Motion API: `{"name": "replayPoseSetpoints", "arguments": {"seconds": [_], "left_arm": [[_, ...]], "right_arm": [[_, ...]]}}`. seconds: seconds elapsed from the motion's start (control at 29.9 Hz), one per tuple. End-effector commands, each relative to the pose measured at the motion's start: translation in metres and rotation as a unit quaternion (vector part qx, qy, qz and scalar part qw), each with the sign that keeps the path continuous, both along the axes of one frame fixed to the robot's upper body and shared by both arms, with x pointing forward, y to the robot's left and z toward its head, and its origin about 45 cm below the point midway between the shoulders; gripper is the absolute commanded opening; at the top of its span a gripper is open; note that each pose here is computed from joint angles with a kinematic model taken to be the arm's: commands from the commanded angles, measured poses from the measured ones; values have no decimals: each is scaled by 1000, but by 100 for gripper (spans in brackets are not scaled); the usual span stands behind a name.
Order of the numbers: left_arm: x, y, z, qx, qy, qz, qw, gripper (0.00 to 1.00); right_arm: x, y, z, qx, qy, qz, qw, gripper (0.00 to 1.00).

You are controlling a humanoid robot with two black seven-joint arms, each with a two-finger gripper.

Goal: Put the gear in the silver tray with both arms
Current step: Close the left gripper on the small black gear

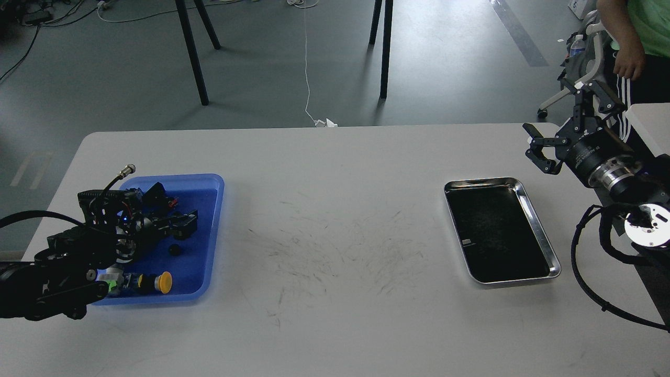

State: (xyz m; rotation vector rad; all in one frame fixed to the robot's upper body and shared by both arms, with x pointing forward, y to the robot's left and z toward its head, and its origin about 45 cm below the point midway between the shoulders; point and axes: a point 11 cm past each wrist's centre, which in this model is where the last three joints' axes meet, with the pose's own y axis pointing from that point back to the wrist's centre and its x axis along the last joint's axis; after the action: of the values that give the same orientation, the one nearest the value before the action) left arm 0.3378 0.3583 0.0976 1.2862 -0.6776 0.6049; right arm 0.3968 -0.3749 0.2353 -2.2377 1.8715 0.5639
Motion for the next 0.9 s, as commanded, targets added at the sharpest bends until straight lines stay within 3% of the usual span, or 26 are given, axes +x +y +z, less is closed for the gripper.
{"name": "replayPoseSetpoints", "arguments": {"seconds": [0.0, 0.3, 0.87], "left_arm": [[-1, 3, -6, 6, -3, 5, 1000, 69], [-2, 4, -7, 7, -4, 5, 1000, 63], [0, 7, -4, 26, -11, -10, 1000, 27]], "right_arm": [[0, 0, 0, 0, 0, 1, 1000, 99], [0, 1, 0, 1, 0, 2, 1000, 99], [-1, 1, -1, 2, 0, 2, 1000, 99]]}}
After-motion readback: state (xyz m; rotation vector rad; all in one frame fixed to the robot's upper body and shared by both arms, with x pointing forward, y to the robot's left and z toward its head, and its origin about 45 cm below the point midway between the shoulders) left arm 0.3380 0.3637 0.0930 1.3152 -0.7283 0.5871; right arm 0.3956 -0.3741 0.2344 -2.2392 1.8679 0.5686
